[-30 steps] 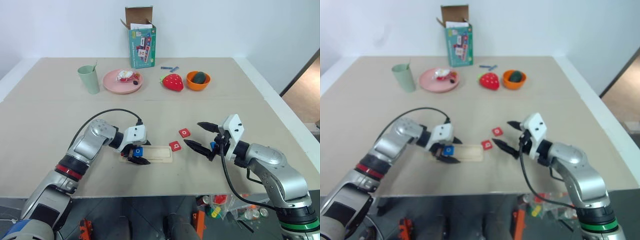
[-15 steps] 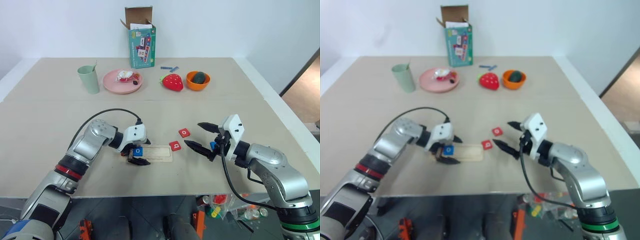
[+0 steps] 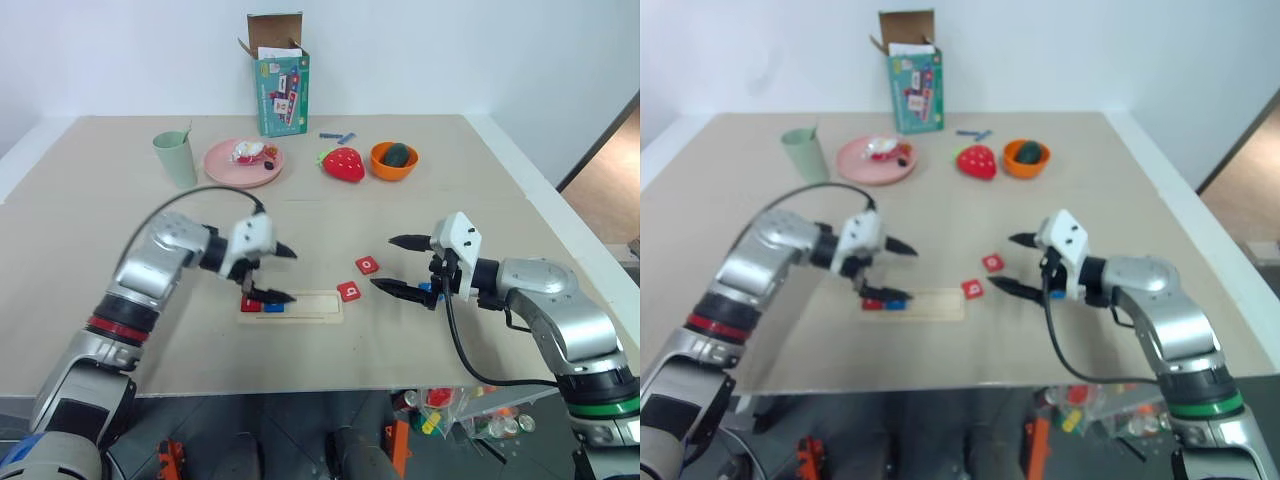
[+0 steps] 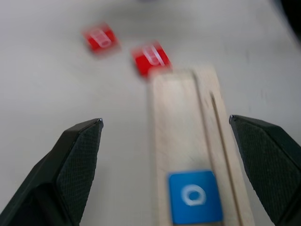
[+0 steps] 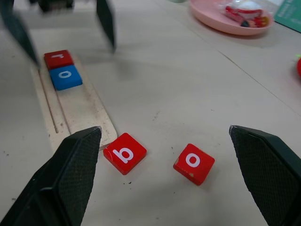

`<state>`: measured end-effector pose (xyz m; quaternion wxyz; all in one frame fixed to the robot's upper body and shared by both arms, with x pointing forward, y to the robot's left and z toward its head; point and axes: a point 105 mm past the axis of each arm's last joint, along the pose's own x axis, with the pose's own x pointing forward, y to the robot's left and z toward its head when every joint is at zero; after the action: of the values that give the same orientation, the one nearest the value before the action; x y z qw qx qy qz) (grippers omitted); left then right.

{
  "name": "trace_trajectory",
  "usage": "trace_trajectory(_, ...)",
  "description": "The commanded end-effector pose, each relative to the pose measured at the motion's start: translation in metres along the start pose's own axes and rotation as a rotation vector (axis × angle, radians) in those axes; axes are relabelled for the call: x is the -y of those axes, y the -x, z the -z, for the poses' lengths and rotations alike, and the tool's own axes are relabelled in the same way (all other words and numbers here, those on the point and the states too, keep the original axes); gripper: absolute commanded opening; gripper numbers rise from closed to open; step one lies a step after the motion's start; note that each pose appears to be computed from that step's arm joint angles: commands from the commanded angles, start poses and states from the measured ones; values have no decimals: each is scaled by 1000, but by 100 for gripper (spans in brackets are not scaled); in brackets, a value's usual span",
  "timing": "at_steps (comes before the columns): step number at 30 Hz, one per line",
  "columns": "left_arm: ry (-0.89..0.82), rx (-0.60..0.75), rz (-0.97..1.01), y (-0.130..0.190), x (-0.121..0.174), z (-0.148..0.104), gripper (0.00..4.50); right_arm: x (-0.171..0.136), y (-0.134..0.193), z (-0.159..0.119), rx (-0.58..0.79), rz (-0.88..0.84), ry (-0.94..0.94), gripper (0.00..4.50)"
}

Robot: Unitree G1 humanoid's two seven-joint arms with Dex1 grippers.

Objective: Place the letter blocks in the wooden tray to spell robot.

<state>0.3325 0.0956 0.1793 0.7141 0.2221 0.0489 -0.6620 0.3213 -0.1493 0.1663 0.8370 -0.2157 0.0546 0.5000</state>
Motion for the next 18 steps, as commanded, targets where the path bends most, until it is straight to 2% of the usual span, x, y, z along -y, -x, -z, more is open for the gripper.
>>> trace_trajectory(1,25,82,10,15,9,-13,446,6,-1,-1,-32,-66,73,450)
trace_trajectory(5,112,139,-52,20,23,-5,446,4,-10,1,-60,-160,121,450)
trace_trajectory(11,164,140,-139,16,53,11,446,-2,-24,3,-76,-274,175,450)
trace_trajectory(18,207,137,-246,22,62,15,446,-1,-47,1,-70,-356,215,450)
